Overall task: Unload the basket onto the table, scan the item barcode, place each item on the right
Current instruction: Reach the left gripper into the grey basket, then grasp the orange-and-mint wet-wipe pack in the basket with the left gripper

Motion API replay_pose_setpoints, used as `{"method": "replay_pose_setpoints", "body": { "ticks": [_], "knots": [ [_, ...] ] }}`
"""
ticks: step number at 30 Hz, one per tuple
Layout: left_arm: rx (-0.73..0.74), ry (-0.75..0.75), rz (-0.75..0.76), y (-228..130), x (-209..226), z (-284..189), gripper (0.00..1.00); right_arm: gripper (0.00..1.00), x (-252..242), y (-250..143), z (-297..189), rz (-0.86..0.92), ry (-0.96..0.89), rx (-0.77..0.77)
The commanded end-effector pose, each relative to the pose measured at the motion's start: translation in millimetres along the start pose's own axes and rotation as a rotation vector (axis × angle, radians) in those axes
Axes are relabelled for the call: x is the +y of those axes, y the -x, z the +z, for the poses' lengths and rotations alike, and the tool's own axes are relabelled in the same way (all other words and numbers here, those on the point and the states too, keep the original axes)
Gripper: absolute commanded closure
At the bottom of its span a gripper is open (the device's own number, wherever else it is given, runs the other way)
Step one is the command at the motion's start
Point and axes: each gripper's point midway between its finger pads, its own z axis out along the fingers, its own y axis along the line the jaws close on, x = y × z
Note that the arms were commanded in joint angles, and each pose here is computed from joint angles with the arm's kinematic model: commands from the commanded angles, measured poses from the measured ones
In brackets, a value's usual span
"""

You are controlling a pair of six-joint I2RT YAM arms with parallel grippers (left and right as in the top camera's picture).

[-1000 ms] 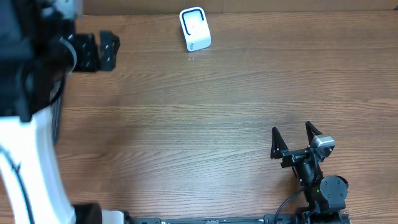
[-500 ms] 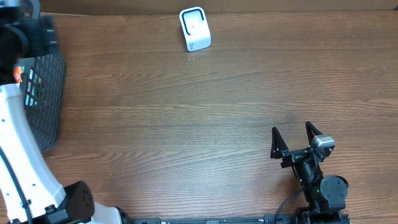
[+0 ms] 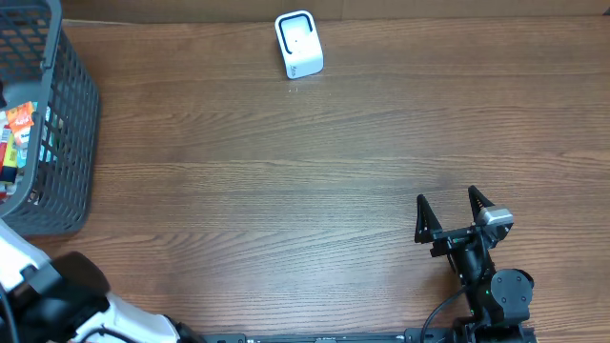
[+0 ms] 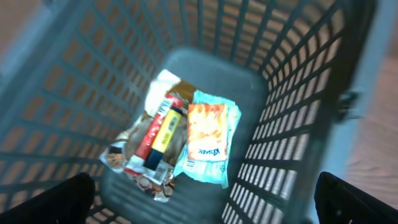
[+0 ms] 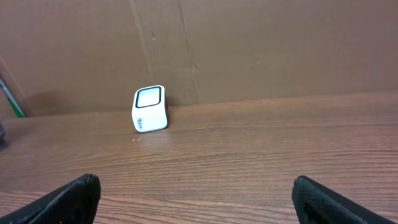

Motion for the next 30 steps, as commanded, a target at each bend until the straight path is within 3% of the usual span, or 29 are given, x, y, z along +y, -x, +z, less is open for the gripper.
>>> {"method": "replay_pose_setpoints", "body": {
  "ticks": [1,17,30],
  "knots": [
    [0.042,-0.103,0.033,-7,-1,32,0.00,0.00,-3,-2,0,-0.007,-0.015,-0.006],
    [0.326,-0.200,0.035,-78,3,173,0.01,0.00,-3,-2,0,-0.007,-0.015,-0.006],
    [0.445,-0.259,0.015,-120,-9,226,0.00,0.00,-3,-2,0,-0.007,-0.015,-0.006]
  ]
}}
